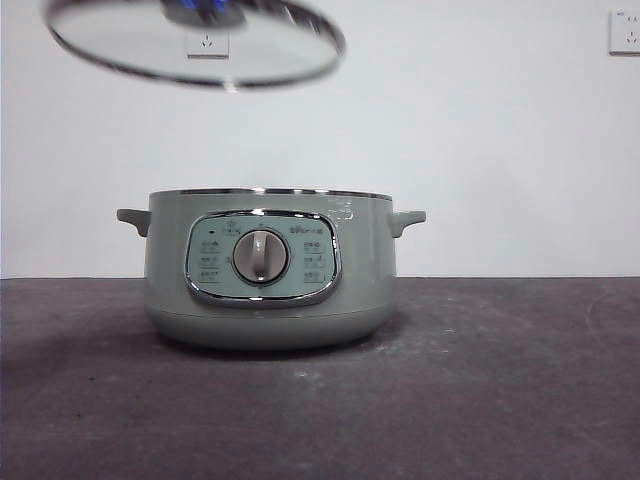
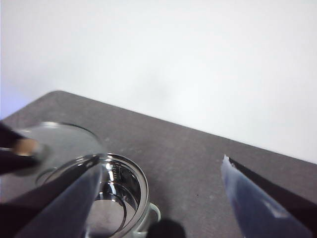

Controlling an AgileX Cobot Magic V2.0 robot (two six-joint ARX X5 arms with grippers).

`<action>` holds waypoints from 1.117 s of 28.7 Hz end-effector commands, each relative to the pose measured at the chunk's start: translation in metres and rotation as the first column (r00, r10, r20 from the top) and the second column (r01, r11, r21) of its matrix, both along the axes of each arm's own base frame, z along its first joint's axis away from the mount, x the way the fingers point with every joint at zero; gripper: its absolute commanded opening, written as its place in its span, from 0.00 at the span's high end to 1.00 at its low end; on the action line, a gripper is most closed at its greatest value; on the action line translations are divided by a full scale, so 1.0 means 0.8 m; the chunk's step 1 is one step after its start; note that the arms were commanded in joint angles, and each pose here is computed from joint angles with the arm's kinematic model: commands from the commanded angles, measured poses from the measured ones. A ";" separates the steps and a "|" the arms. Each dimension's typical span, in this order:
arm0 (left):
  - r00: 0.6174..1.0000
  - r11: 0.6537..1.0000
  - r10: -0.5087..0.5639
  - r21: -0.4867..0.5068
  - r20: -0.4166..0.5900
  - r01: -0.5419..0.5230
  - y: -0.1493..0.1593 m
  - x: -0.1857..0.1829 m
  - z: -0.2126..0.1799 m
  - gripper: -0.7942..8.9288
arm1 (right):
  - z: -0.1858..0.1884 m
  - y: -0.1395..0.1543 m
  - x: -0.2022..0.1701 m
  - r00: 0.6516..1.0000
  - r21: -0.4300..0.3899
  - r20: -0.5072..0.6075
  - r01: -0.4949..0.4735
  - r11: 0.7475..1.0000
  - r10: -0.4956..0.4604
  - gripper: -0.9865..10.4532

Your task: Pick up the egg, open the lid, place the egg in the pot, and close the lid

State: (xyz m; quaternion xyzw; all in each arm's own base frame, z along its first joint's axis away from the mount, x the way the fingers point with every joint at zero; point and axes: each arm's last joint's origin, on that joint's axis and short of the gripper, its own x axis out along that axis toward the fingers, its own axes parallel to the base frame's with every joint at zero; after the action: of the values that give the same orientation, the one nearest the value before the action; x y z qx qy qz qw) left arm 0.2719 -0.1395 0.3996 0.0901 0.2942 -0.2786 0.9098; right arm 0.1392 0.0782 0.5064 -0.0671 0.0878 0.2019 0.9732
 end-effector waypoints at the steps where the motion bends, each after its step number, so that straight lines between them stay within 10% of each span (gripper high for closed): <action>1: 0.998 1.000 -0.027 -0.004 0.063 0.027 -0.011 0.021 -0.002 0.93 | 0.004 -0.012 -0.020 1.000 0.019 0.009 0.000 1.000 0.000 0.56; 32: 0.998 0.998 -0.057 0.024 -0.032 0.057 -0.058 0.103 -0.097 0.93 | 0.000 -0.039 -0.065 1.000 0.014 -0.029 0.003 1.000 -0.002 0.56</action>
State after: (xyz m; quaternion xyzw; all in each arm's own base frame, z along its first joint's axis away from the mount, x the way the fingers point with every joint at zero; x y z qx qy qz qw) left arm 0.3541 -0.1833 0.3098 0.1061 0.3387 -0.2954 0.8870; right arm 0.0868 0.0472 0.5060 -0.0642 0.1017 0.2026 0.9719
